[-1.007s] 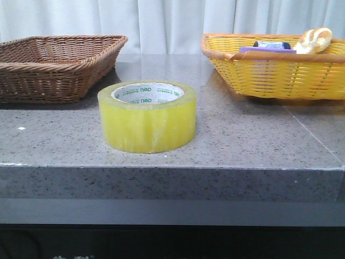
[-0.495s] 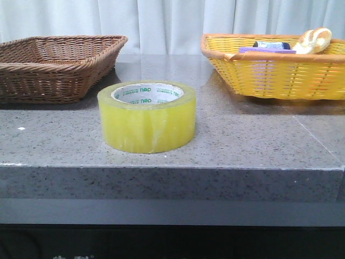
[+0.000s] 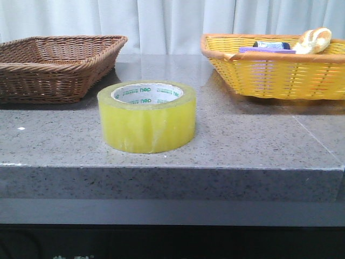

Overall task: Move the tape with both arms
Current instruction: 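Open the right gripper and withdraw it back over the yellow basket, then lower the left gripper over the tape roll and grasp its rim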

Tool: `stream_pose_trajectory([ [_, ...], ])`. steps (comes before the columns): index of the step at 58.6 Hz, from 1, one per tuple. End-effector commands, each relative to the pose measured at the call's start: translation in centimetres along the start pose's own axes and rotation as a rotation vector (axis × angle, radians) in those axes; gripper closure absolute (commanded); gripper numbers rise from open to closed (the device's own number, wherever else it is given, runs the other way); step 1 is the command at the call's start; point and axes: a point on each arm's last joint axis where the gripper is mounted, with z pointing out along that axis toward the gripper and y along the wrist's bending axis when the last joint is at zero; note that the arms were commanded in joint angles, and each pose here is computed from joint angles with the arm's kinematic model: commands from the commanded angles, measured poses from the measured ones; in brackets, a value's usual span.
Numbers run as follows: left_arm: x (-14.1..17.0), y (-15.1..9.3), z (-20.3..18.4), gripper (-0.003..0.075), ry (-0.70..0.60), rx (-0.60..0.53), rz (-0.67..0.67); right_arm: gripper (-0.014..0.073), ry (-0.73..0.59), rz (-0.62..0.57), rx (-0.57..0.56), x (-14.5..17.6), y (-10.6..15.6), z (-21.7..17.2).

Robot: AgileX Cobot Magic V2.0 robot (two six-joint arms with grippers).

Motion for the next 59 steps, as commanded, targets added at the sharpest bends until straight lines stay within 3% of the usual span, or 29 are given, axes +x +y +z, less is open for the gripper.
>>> stream_pose_trajectory([
  [1, -2.0, -0.5, 0.6, 0.0103, 0.035, 0.036, 0.049, 0.0664, -0.158, 0.007, 0.010, -1.8, 0.0, -0.4],
  [16, -4.2, -3.9, 5.1, 0.0103, 0.256, 0.222, 0.156, 0.0664, -0.156, 0.007, 0.009, -1.8, 0.0, -0.4],
  [35, -6.2, -11.1, 9.6, 0.0103, 0.480, 0.411, 0.087, 0.0664, -0.151, 0.007, 0.009, -1.7, 0.0, -0.4],
  [47, -5.5, -14.4, 13.1, 0.0103, 0.625, 0.463, 0.069, 0.0664, -0.151, 0.007, 0.009, -1.7, 0.0, -0.4],
  [59, -3.9, -15.8, 16.1, 0.0103, 0.722, 0.452, 0.075, 0.0664, -0.151, 0.007, 0.009, -1.7, 0.0, -0.4],
])
